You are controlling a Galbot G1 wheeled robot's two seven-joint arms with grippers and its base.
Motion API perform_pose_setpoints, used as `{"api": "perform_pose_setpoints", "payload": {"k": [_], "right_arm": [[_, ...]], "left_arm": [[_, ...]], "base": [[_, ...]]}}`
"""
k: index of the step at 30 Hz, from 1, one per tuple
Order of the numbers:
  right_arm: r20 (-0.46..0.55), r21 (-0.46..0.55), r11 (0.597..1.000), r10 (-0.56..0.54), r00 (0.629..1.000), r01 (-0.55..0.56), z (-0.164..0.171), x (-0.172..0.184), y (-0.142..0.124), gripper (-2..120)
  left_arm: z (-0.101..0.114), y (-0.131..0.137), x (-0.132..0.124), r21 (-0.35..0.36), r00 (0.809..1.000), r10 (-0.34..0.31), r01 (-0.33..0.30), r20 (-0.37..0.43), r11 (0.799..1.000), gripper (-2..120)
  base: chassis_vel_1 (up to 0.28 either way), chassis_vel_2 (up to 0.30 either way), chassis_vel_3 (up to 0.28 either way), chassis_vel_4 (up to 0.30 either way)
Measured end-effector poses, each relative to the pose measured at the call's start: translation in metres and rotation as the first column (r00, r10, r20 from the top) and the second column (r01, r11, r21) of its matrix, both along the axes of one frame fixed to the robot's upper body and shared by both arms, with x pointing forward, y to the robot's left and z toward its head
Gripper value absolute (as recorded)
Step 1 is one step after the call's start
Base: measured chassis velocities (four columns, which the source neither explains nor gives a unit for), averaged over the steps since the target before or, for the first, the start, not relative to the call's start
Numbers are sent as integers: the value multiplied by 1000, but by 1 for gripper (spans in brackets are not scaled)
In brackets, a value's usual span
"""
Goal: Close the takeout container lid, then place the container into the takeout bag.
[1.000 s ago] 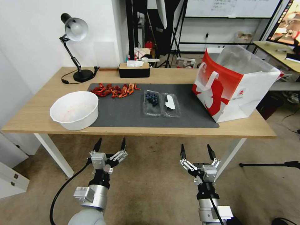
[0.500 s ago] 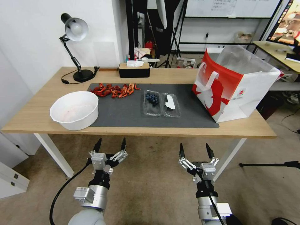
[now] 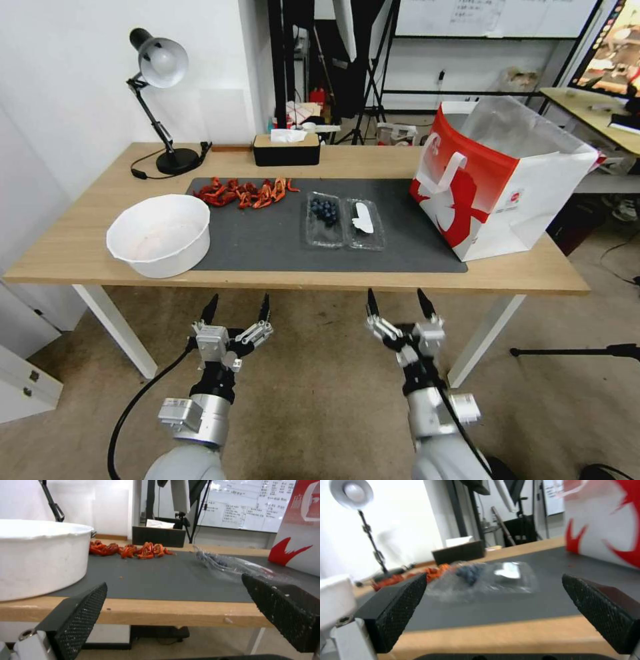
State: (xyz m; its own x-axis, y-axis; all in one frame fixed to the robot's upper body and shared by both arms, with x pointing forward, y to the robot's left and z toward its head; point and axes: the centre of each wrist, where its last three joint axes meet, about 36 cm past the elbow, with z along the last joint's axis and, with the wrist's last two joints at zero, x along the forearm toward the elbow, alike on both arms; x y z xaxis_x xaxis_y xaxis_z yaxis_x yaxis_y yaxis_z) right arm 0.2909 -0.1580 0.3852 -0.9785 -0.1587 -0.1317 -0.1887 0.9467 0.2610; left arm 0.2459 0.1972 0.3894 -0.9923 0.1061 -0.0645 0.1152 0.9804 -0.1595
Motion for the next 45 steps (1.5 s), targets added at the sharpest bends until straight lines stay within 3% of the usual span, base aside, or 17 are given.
{"api": "perform_pose_setpoints", "payload": {"k": [6, 9, 11, 12, 14, 16, 18, 20, 32, 45], "right_arm": [[-61, 127, 991, 49, 997, -41, 10, 24, 7, 100], [-146, 271, 962, 73, 987, -31, 22, 45, 20, 100], [-170, 308, 951, 77, 982, -21, 26, 50, 23, 100], [-227, 397, 918, 85, 970, 12, 35, 60, 29, 100], [-244, 425, 905, 87, 966, 26, 38, 63, 31, 100], [-344, 572, 814, 126, 930, 101, 57, 81, 39, 100], [-357, 596, 795, 136, 924, 114, 61, 84, 41, 100], [-384, 654, 742, 160, 910, 145, 67, 96, 44, 100], [-406, 728, 657, 179, 896, 198, 84, 119, 48, 100], [-459, 734, 623, 163, 873, 269, 85, 137, 50, 100]], "left_arm": [[2, -1, 0, 1, 1000, -3, 3, 6, 1000, 100], [3, -1, 1, 1, 1000, -3, 3, 8, 1000, 100], [3, -2, 1, 1, 1000, -3, 3, 9, 1000, 100], [3, -2, 2, 1, 1000, -2, 2, 8, 1000, 100], [3, -2, 2, 0, 1000, -2, 2, 8, 1000, 100], [4, -3, 1, -1, 1000, 1, -1, 7, 1000, 100], [3, -3, 1, -1, 1000, 1, -1, 7, 1000, 100], [3, -5, 0, -1, 1000, 1, -1, 5, 1000, 100], [2, -4, 0, 3, 1000, 7, -7, 2, 1000, 100], [1, -3, 1, 4, 1000, 9, -9, -1, 1000, 100]], "base": [[0, 0, 0, 0], [0, 0, 0, 0], [0, 0, 0, 0], [0, 0, 0, 0], [0, 0, 0, 0], [0, 0, 0, 0], [0, 0, 0, 0], [0, 0, 0, 0], [0, 0, 0, 0], [0, 0, 0, 0]]}}
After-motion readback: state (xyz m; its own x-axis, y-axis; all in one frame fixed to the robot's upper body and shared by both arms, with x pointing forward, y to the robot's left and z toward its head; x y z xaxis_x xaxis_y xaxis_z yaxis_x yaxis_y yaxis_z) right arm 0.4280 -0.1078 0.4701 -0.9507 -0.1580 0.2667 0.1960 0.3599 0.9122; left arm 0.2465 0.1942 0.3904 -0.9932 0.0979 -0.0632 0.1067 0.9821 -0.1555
